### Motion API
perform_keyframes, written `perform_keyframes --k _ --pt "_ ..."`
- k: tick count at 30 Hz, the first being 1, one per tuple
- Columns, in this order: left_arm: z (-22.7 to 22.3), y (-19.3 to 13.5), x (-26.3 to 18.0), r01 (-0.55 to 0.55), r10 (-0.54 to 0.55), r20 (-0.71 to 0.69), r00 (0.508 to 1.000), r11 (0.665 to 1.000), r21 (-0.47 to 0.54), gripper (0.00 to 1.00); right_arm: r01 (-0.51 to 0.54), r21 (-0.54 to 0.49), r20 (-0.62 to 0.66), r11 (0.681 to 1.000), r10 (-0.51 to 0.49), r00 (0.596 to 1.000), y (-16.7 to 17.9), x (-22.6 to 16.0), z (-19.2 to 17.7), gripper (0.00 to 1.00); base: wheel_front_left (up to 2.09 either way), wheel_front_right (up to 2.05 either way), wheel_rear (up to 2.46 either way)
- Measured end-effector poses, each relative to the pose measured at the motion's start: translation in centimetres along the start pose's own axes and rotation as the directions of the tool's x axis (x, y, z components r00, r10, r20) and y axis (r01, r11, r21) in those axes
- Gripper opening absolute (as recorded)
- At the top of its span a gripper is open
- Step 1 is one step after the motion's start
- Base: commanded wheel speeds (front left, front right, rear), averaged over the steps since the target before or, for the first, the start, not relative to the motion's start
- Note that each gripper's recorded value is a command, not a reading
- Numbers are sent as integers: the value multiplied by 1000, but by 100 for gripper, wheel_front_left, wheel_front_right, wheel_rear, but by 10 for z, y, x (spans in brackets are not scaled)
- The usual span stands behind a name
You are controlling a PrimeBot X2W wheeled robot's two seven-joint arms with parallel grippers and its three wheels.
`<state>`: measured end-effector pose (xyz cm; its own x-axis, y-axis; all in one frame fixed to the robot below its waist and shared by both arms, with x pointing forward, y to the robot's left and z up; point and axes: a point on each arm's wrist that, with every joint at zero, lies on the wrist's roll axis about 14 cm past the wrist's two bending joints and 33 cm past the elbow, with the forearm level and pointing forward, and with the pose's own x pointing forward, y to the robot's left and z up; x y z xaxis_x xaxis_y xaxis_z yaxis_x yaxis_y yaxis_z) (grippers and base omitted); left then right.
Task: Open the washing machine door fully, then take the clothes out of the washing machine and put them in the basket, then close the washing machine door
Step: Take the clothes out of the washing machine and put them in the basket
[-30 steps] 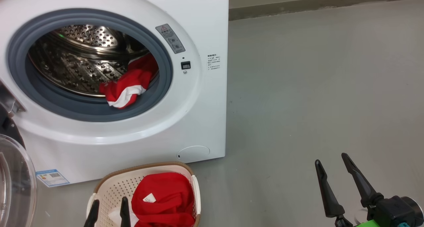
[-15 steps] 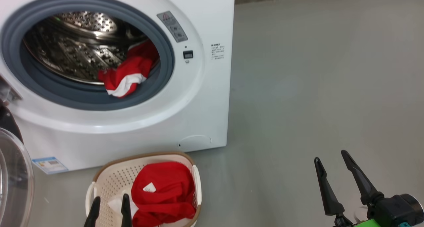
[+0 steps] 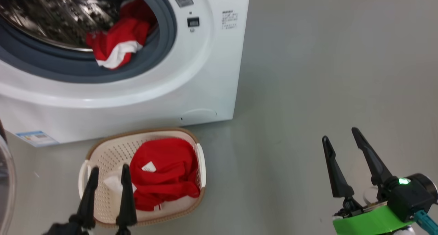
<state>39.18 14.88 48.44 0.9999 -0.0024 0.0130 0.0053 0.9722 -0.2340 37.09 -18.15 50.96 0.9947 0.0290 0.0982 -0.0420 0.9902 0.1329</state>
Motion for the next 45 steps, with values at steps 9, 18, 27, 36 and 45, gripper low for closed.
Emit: perform_keyframes --k 9,18,27,36,45 --pt "0 -9 57 20 -20 46 999 1000 -5 100 -9 0 -43 1000 9 999 0 25 -22 100 0 0 0" --pt "-3 1 119 -3 4 84 996 1000 -12 100 -2 -7 -87 1000 1 996 -6 42 -44 100 0 0 0" --pt "-10 12 181 -7 4 75 997 999 34 100 14 -15 -129 1000 -15 992 -14 49 -63 100 0 0 0" --pt "-14 24 236 -27 24 64 998 998 51 100 21 -24 -171 1000 -24 985 -18 50 -78 100 0 0 0" --pt "-35 27 274 -18 18 -4 1000 997 78 100 36 -39 -202 999 -43 979 -25 49 -89 100 0 0 0"
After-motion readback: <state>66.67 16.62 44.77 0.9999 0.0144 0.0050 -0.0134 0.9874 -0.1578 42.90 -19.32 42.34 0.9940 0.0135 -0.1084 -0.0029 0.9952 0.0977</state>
